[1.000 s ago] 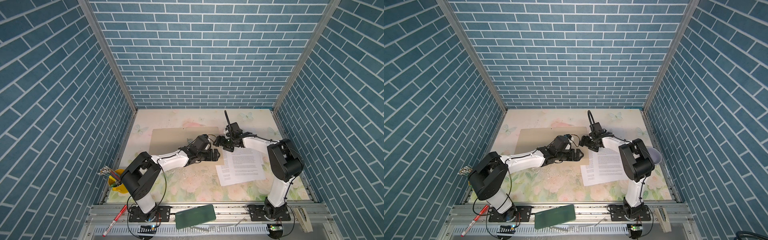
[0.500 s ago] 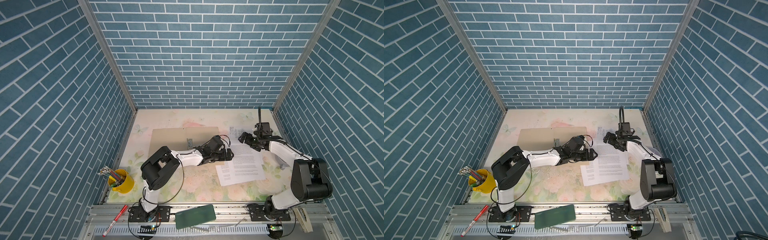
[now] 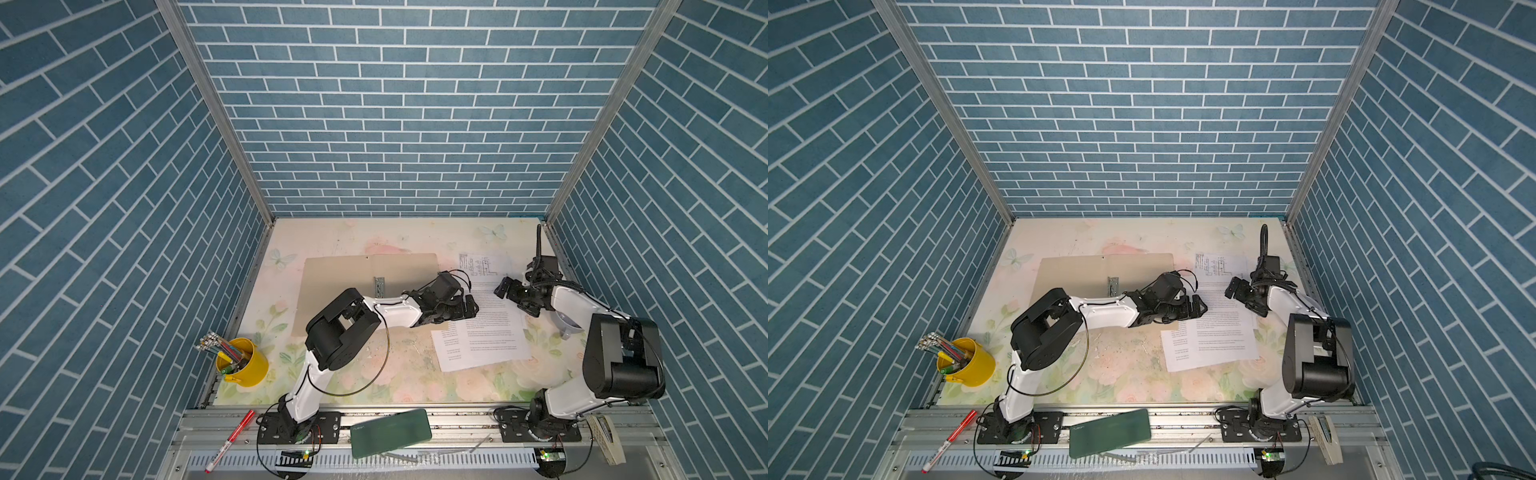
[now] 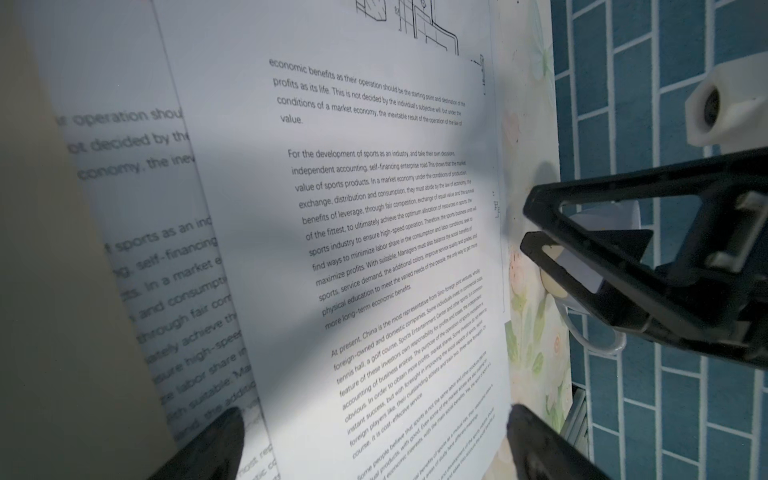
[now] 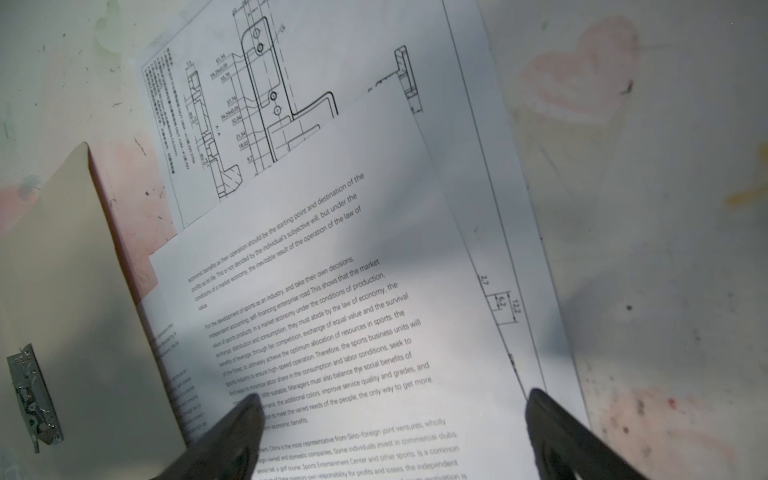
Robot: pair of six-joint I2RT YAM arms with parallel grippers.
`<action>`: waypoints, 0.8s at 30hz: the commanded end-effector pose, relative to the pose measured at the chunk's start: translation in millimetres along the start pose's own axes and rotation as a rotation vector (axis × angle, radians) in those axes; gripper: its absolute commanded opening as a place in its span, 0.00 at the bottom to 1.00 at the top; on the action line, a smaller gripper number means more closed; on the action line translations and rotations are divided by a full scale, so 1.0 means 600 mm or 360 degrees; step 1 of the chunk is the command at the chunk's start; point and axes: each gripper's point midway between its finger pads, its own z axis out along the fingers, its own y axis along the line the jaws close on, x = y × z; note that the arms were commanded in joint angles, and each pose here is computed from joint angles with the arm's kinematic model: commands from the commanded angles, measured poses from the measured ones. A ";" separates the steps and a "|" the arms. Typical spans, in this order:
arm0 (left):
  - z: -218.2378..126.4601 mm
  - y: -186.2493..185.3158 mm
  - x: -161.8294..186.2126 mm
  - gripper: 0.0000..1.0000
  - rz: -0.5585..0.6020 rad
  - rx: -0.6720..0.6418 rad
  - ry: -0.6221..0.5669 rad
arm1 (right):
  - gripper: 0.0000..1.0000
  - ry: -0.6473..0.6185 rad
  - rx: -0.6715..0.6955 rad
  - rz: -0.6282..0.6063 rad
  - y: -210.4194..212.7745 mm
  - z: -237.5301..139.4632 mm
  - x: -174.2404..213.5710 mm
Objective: Put the files into the folder
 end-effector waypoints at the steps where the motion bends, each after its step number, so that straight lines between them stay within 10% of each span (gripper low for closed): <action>1: 0.011 0.015 0.013 1.00 -0.0013 -0.0083 0.0054 | 0.96 0.0113 0.0008 -0.0038 -0.015 0.015 0.032; 24: 0.021 0.010 0.030 1.00 -0.0134 0.0015 0.0067 | 0.92 0.0190 -0.0089 0.0038 -0.014 0.023 0.062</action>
